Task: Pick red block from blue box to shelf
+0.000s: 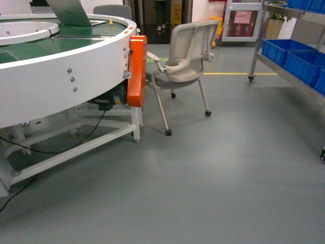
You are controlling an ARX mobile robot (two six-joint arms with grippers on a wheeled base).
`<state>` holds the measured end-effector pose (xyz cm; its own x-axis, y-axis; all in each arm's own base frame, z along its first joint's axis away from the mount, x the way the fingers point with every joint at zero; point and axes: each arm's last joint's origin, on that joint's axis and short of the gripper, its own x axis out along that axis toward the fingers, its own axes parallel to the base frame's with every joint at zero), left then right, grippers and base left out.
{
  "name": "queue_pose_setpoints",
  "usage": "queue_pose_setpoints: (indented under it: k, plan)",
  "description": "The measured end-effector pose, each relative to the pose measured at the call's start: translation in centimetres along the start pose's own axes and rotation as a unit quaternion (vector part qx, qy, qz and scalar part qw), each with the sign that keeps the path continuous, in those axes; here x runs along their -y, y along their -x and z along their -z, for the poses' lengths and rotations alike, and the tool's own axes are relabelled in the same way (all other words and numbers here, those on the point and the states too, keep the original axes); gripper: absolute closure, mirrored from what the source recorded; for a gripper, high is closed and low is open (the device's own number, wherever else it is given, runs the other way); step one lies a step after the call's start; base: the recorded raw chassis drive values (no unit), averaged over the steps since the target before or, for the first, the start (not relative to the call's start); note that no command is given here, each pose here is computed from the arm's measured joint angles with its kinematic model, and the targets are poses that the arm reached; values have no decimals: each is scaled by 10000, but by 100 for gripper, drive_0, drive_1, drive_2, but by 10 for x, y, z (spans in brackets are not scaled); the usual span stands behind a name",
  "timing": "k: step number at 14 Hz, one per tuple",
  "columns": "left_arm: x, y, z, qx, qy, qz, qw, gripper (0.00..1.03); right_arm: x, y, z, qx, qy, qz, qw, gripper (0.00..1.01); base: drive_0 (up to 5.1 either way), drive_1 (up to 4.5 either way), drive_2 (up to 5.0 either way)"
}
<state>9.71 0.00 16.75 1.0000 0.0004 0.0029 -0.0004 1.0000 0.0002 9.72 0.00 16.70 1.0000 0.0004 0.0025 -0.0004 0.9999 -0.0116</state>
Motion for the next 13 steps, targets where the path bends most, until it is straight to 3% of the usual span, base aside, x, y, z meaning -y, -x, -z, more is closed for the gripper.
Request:
queue_pose_setpoints:
  k: [13]
  plan:
    - [0,0,0,-4,-2,0,10000,5,0,0,0,-4,0,0,10000,73,4,429,-422]
